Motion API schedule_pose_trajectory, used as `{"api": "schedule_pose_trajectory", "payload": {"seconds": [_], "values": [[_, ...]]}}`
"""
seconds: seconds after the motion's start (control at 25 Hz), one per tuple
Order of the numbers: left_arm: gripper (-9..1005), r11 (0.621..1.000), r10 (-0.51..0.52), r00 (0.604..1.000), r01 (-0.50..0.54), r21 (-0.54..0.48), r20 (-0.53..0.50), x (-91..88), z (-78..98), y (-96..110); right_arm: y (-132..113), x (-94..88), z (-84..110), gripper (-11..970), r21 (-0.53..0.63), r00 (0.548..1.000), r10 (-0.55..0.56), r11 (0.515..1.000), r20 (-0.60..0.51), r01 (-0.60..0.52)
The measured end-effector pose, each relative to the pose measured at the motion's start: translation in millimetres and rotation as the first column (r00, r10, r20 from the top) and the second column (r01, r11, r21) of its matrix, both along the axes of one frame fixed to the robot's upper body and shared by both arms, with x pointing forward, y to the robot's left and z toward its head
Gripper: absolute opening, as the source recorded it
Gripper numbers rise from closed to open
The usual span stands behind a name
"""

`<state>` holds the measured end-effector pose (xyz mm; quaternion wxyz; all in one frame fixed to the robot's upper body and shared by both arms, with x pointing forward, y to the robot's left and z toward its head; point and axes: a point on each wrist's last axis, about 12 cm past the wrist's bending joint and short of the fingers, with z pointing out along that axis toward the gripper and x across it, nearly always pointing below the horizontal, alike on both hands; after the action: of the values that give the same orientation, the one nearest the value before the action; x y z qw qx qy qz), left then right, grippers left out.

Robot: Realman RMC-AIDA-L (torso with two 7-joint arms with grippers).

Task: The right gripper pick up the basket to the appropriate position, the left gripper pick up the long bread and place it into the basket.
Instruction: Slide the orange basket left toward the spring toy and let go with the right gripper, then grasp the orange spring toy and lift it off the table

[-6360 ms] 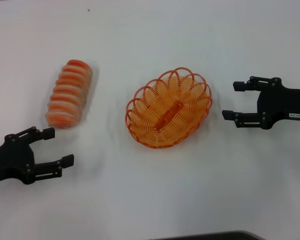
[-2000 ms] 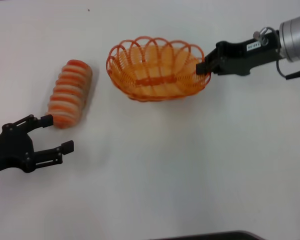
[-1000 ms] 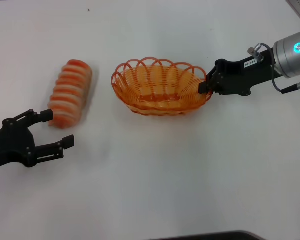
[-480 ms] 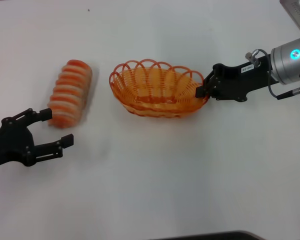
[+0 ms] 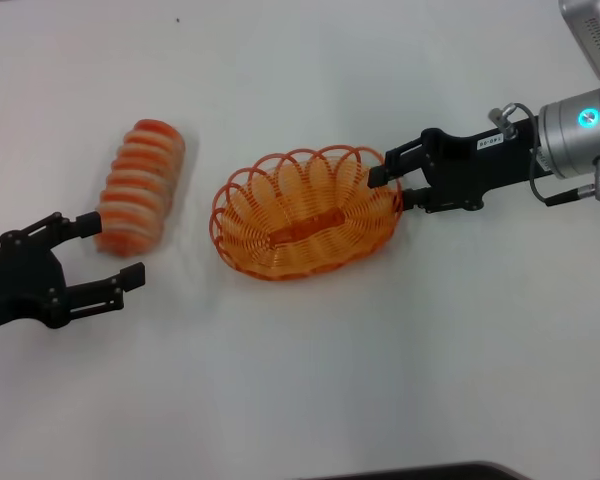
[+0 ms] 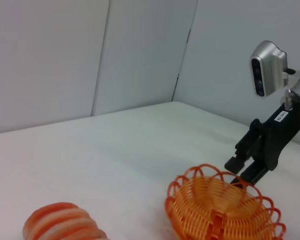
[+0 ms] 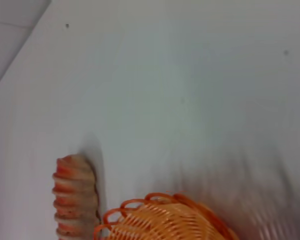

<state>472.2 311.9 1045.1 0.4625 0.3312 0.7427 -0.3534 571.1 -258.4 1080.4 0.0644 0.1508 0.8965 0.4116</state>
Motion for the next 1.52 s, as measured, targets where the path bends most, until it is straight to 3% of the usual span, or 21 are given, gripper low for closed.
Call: {"api": "schedule_pose_trajectory", "payload": {"seconds": [0.28,0.4,0.48,0.56,0.72,0.8,0.96,1.08,1.28,1.52], "values": [[884,1.000,0.010,1.000,-0.010,-0.015,0.007,1.1,1.6,-0.1,-21.6,4.8,21.0,534,0.029,0.984,0.013,0.999,0.180,-0.019],[883,1.000,0.008,1.000,-0.008,-0.023,0.006,1.4,1.3,-2.5,-39.3,2.6,30.2,626,0.059,0.955,0.015,0.998,0.296,-0.035],[882,0.999,0.010,1.000,-0.010,-0.033,0.008,1.7,1.2,-4.2,-49.9,-4.1,34.5,643,0.078,0.909,0.032,0.994,0.415,-0.070],[882,0.999,0.016,1.000,-0.015,-0.048,0.008,1.6,0.8,-5.9,-55.4,-13.0,37.5,660,0.058,0.825,0.090,0.987,0.558,-0.147],[880,0.997,0.021,1.000,-0.022,-0.071,-0.011,0.4,-1.5,-8.5,-58.2,-34.2,31.1,683,-0.109,0.589,0.279,0.945,0.759,-0.307],[880,0.997,0.024,0.999,-0.026,-0.077,-0.020,-0.4,-3.4,-9.7,-55.7,-45.3,22.3,692,-0.227,0.455,0.389,0.900,0.801,-0.371],[879,0.996,0.030,0.999,-0.033,-0.082,-0.033,-3.3,-5.9,-8.7,-56.4,-66.1,-3.0,711,-0.414,0.256,0.509,0.842,0.822,-0.345],[878,0.996,0.034,0.999,-0.037,-0.086,-0.043,-5.7,-7.6,-7.8,-58.7,-80.2,-15.6,748,-0.477,0.147,0.540,0.819,0.829,-0.319],[876,0.995,0.050,0.997,-0.055,-0.079,-0.062,-5.8,-10.0,-6.5,-68.1,-89.3,-22.4,886,-0.544,0.102,0.593,0.784,0.798,-0.299],[874,0.994,0.079,0.994,-0.084,-0.071,-0.079,-1.8,-11.1,-5.5,-69.2,-90.4,-24.8,929,-0.564,0.098,0.614,0.768,0.783,-0.304]]}}
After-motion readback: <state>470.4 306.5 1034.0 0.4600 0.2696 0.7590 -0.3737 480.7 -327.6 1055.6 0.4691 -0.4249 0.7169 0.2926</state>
